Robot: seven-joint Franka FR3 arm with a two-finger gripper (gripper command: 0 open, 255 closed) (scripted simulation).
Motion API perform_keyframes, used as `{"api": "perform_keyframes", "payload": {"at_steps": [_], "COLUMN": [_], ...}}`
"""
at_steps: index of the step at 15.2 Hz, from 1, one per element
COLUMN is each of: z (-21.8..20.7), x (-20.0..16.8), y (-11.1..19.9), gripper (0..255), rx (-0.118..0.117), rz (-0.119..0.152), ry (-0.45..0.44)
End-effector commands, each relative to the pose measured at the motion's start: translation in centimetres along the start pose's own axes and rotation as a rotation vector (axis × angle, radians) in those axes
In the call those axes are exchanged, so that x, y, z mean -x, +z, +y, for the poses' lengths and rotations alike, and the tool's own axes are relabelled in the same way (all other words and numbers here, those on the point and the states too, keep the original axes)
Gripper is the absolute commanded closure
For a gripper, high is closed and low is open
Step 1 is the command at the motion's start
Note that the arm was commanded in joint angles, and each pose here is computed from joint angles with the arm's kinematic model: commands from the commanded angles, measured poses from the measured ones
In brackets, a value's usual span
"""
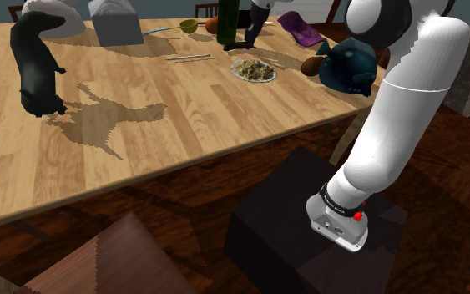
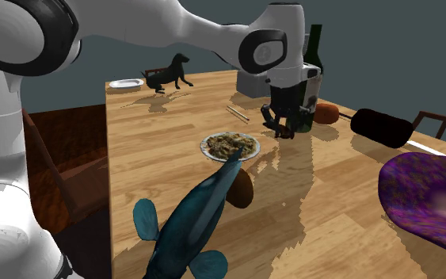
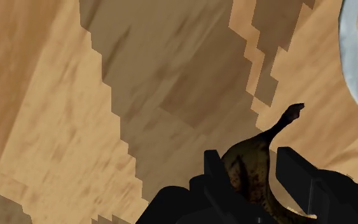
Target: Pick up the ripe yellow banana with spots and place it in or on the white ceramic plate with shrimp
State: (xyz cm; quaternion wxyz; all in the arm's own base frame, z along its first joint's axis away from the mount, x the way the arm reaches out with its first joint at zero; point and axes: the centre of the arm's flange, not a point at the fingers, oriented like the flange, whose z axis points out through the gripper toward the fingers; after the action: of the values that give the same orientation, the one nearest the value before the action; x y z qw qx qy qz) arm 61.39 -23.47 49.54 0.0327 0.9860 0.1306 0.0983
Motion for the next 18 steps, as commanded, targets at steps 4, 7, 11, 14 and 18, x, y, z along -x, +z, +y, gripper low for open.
{"api": "perform_keyframes", "payload": {"at_steps": [4, 7, 11, 14, 18], "z": [0.3, 0.4, 0.6, 0.7, 0.9], "x": [-0.6, -0.9, -1.3, -1.5, -1.9], "y": [-2.6, -4.1, -6.2, -7.8, -9.6], "gripper": [255, 255, 255, 255, 255], "rx": [0.0, 0.0, 0.0, 0.0, 0.0], "rz": [0.0, 0.0, 0.0, 0.0, 0.0], "ry": [0.0, 0.0, 0.0, 0.0, 0.0]}}
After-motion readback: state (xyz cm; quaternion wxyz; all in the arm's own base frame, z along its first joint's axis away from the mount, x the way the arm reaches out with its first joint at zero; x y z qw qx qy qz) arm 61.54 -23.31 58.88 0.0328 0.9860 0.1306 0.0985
